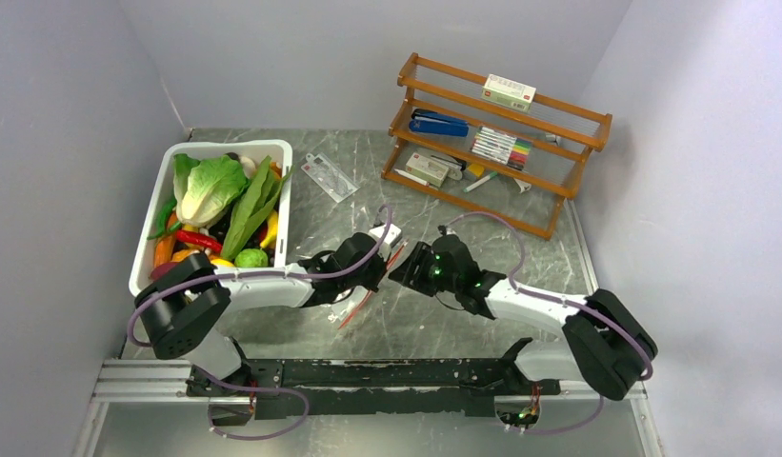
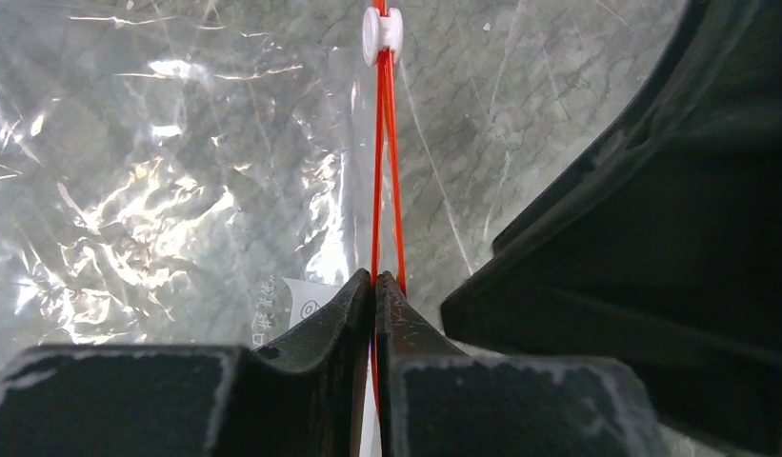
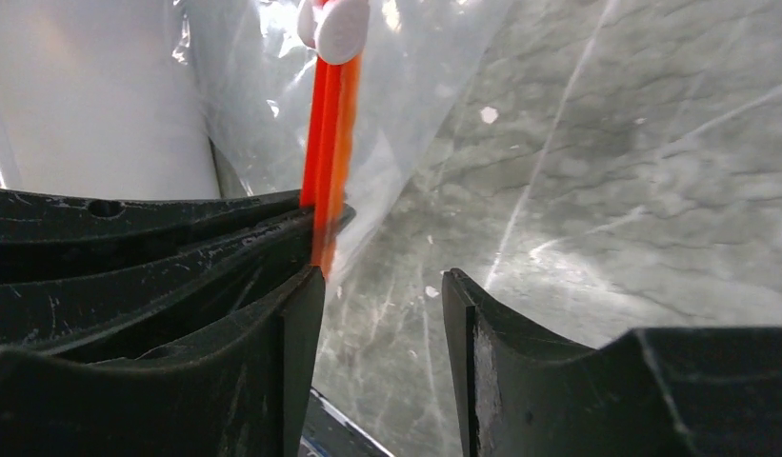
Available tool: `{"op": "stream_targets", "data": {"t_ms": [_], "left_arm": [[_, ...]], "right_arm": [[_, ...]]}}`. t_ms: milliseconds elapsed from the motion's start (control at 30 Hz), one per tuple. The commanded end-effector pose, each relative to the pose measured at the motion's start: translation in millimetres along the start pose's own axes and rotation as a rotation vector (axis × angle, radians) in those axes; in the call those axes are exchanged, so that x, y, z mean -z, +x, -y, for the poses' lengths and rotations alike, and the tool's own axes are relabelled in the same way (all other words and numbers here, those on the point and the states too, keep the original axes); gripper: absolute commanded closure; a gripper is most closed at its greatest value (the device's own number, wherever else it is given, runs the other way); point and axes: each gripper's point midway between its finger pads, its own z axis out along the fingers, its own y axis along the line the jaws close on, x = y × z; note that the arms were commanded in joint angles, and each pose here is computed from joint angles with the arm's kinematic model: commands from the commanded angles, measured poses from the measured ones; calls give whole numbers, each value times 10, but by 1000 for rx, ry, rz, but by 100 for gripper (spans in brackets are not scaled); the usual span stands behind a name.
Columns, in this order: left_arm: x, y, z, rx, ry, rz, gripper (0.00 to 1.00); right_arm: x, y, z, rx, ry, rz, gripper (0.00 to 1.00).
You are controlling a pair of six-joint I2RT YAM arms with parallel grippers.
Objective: Place the food in the zip-top bag and seal the zipper
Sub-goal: Open the zipper of the food storage bag.
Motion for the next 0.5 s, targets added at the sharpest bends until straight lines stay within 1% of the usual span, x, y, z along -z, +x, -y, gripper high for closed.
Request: {"op": "stream_targets", "data": {"t_ms": [0, 200, 300, 367, 467], "left_arm": [[-13, -137, 109, 37, 43, 26, 93], [0, -141, 104, 48, 42, 26, 93], [6, -139, 106, 51, 43, 28, 93], [4, -132, 104, 49, 43, 25, 93], [-4, -119, 102, 48, 41, 22, 93]], "right_arm": [[-93, -31, -302, -94, -83, 35, 52], [-195, 61, -403, -88, -55, 27, 52], [-219, 79, -443, -94, -69, 17, 54], [-238, 84, -397, -94, -36, 23, 55], [-255, 106, -355, -102, -31, 24, 57]]}}
